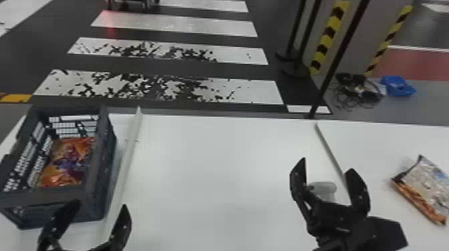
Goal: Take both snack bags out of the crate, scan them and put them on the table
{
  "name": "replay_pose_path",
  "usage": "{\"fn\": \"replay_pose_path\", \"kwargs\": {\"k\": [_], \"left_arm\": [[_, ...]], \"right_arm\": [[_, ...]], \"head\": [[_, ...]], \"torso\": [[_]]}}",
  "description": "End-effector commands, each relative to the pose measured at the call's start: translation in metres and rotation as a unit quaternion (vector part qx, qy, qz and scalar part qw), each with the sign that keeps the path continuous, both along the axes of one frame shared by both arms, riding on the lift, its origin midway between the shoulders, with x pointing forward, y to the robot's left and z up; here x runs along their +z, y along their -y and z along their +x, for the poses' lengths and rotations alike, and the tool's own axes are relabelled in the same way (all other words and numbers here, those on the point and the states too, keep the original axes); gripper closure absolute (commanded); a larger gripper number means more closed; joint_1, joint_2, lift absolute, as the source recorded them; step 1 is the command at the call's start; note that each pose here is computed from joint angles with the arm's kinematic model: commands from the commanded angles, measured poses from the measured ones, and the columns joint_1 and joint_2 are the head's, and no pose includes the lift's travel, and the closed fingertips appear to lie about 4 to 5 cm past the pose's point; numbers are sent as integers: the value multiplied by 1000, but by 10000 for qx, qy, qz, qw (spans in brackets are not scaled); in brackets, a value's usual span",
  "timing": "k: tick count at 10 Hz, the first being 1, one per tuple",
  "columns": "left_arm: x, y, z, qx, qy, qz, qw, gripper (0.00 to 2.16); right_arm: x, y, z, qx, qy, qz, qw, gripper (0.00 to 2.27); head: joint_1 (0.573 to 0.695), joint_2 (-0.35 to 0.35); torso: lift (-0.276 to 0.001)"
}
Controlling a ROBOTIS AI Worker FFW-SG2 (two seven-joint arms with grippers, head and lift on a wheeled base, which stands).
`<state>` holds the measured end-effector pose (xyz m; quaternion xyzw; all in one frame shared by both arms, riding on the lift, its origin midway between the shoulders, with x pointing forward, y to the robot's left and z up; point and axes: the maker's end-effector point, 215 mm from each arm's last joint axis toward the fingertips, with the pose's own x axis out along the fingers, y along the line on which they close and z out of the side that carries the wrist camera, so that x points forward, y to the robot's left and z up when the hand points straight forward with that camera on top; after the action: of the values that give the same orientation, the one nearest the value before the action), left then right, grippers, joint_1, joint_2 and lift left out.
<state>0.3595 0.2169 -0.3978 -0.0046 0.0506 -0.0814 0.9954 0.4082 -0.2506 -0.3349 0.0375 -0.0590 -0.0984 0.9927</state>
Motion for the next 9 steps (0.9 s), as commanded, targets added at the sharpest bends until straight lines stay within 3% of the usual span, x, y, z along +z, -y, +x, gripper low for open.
{"fn": "replay_pose_path", "kwargs": {"k": [1, 5, 7, 9], "left_arm": [[-1, -1, -1, 12, -18, 6, 10000, 151], [14, 4, 1, -44, 121, -23, 9999, 151], [63, 15, 0, -167, 506, -92, 9985, 154], [97, 19, 3, -232, 616, -61, 9978, 154]], "right_arm": [[-7, -43, -14, 290, 92, -34, 9995, 46], [-57, -98, -38, 621, -341, -113, 9974, 46], [-63, -97, -38, 595, -417, -129, 9973, 46], [-68, -97, -39, 586, -499, -154, 9969, 46]], "head": [[695, -70], [695, 62], [695, 92], [695, 75]], "torso": [[-93], [-93], [-93], [-93]]}}
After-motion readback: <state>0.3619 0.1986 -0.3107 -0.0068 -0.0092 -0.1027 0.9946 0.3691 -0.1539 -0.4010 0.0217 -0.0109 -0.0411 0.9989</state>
